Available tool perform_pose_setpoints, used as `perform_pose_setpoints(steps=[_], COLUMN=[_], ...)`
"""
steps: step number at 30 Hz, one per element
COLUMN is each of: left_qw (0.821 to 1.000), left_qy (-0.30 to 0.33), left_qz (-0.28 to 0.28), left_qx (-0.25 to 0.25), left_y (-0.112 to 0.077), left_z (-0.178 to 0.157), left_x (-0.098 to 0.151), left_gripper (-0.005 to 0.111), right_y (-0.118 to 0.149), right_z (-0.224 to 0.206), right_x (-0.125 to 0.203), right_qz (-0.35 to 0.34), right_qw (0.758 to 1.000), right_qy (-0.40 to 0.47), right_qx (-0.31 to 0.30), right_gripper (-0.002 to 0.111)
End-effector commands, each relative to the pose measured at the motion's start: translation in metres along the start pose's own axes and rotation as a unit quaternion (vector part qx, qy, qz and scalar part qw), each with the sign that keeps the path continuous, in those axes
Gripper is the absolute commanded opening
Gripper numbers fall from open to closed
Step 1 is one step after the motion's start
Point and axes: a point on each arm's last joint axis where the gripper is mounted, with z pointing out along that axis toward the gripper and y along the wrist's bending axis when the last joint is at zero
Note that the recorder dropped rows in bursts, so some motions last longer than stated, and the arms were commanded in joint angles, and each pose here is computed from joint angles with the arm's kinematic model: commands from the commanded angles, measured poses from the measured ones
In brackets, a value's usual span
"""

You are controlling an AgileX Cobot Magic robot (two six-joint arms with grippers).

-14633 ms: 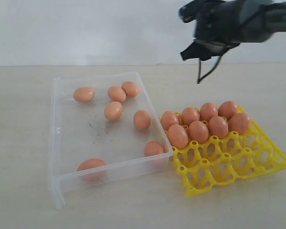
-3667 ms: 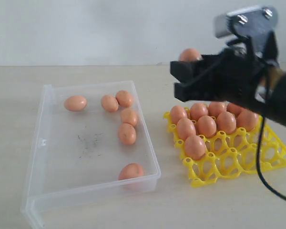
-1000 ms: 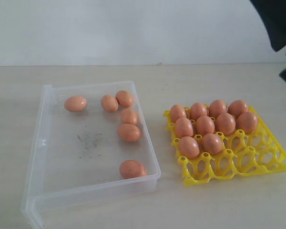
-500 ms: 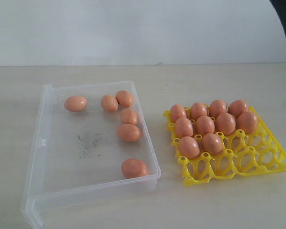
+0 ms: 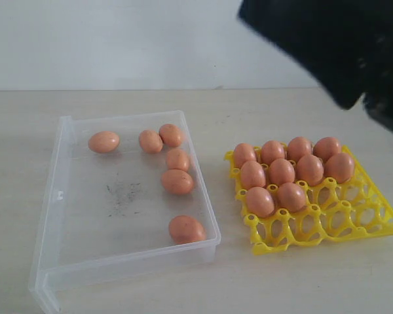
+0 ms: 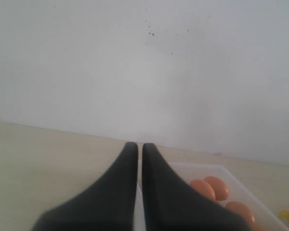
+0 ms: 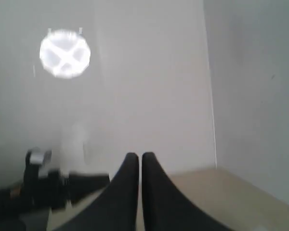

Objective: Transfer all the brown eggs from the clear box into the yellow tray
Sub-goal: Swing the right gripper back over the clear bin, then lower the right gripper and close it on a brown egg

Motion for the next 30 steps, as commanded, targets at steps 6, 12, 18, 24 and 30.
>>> perform_pose_setpoints(steps=[6, 12, 18, 24, 30], left_qw=[1.0, 1.0, 1.0, 1.0, 1.0], left_qy=[-0.01, -0.01, -0.01, -0.01, -0.01], left_qz=[-0.009, -0.009, -0.009, -0.009, -0.009], left_qx=[0.002, 0.002, 0.002, 0.002, 0.002], left_y=[0.0, 0.0, 0.0, 0.0, 0.0], left_z=[0.0, 0.0, 0.0, 0.0, 0.0], left_x=[-0.003, -0.003, -0.003, -0.003, -0.003], left_gripper=[0.004, 0.004, 0.004, 0.004, 0.004], right_y=[-0.003, -0.012, -0.044, -0.086, -0.11], right_z=[0.061, 0.109, 0.157, 0.195, 0.213], right_x=[0.037, 0.085, 0.116, 0.116, 0.14], right_qz=[-0.223, -0.429, -0.424, -0.14, 0.033], right_qw=[0.949, 0.829, 0.773, 0.792, 0.765], right_qy=[0.217, 0.358, 0.456, 0.528, 0.632], right_qx=[-0.045, -0.005, 0.116, 0.273, 0.118], right_gripper=[0.0, 0.0, 0.006, 0.036, 0.036])
